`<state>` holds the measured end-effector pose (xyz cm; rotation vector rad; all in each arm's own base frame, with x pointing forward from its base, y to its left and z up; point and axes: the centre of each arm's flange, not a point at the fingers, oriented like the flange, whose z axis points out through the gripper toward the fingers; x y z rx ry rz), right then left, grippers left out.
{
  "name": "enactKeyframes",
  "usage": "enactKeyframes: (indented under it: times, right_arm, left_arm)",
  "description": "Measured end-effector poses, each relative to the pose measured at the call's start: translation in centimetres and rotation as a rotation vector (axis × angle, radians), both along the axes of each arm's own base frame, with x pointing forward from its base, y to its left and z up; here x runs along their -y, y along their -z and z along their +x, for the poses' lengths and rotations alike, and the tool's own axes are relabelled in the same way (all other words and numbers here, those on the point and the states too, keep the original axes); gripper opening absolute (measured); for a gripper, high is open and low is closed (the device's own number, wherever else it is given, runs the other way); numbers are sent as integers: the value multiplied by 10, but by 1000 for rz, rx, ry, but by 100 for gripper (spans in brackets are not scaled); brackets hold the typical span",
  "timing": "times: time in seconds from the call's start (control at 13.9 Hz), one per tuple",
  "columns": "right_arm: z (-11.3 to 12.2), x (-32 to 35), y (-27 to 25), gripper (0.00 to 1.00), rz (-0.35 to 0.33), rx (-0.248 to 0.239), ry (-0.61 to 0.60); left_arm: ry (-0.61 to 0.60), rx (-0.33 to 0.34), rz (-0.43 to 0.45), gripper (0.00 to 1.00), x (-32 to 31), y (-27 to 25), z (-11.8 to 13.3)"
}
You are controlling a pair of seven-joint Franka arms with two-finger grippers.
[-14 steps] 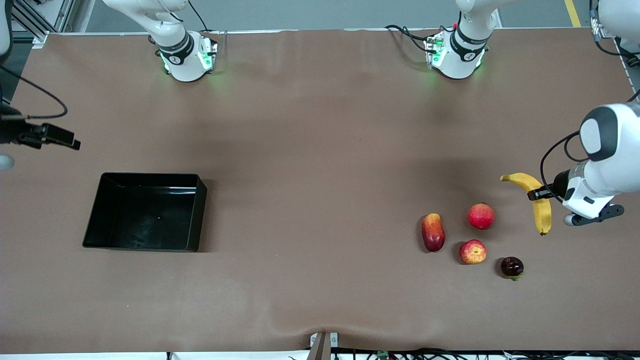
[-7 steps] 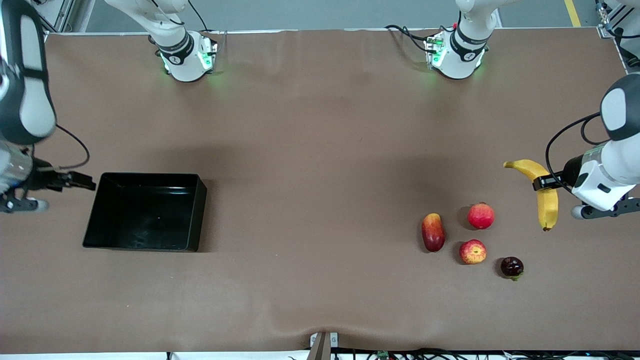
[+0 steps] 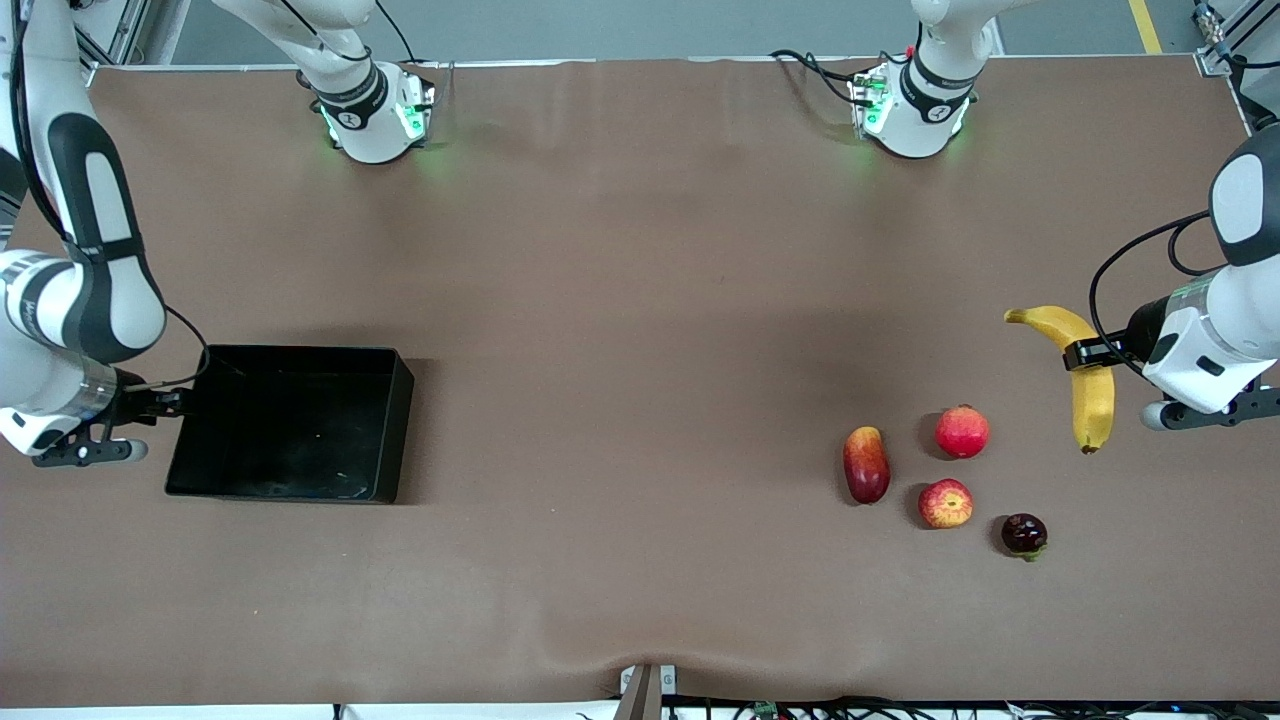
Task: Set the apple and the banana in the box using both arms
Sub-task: 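Lower the right gripper onto the black box rim and grip it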
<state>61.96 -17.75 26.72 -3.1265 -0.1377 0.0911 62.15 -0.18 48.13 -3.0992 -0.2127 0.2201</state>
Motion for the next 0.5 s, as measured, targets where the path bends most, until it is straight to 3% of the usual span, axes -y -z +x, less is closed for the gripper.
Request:
enactKeyframes:
  times: [0.36,0.5]
  right_arm:
    - [-2,0,36,100,4,-32,-4]
    - [-3,-1,45,94,8,-49,-3]
  left_arm:
    - [-14,3,-1,39,21,-2,-1]
    - [-17,2,-1,39,20,-2,-1]
